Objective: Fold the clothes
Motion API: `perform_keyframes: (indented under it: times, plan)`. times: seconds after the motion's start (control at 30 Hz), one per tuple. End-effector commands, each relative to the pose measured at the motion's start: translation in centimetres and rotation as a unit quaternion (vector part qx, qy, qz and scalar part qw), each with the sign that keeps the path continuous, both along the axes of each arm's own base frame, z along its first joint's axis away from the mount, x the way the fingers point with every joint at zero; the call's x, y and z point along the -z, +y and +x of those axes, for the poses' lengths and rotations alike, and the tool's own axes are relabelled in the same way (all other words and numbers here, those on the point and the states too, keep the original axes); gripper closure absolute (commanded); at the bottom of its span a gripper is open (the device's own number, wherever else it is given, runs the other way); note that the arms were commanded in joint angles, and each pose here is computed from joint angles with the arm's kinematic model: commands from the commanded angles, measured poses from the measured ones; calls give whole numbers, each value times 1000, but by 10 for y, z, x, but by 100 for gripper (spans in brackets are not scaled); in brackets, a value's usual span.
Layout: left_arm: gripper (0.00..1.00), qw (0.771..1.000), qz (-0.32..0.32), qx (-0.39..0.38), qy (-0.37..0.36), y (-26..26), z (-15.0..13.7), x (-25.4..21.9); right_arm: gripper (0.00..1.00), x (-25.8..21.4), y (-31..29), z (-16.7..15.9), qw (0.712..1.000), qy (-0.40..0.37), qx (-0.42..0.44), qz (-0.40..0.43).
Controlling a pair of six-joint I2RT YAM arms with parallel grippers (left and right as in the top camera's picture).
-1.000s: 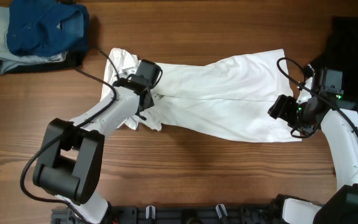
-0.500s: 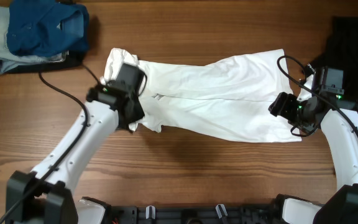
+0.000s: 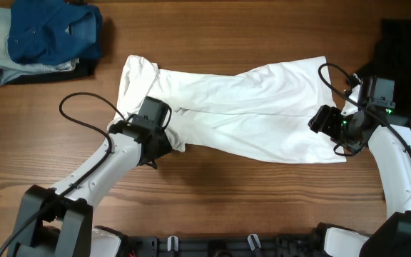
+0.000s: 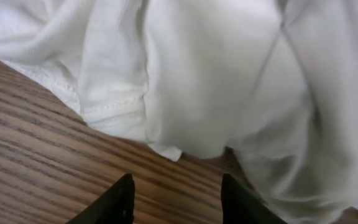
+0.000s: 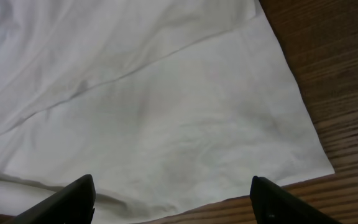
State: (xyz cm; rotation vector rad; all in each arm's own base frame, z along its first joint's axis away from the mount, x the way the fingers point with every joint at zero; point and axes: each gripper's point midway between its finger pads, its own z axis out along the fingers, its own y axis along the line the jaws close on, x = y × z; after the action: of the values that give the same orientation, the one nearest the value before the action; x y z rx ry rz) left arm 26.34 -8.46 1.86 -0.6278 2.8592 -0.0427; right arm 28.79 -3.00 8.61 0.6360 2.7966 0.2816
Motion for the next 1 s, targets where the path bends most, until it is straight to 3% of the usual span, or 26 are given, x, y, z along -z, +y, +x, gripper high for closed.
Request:
perform_keyframes:
  times: [0.0,0.37,0.77,0.97]
  plan:
    - [56,999,36,-14,-3,15,-5,8,20,-1,3,0,1000,-4,-14,2]
    - [56,998,41,-19,-47,15,16,3,19,-1,3,0,1000,-4,-14,2]
    - [56,998,61,-18,-15,19,10,25,20,-1,3,0,1000,-4,-16,2]
    - [57,997,71,-22,-34,21,20,28,20,-1,3,0,1000,-5,-16,2]
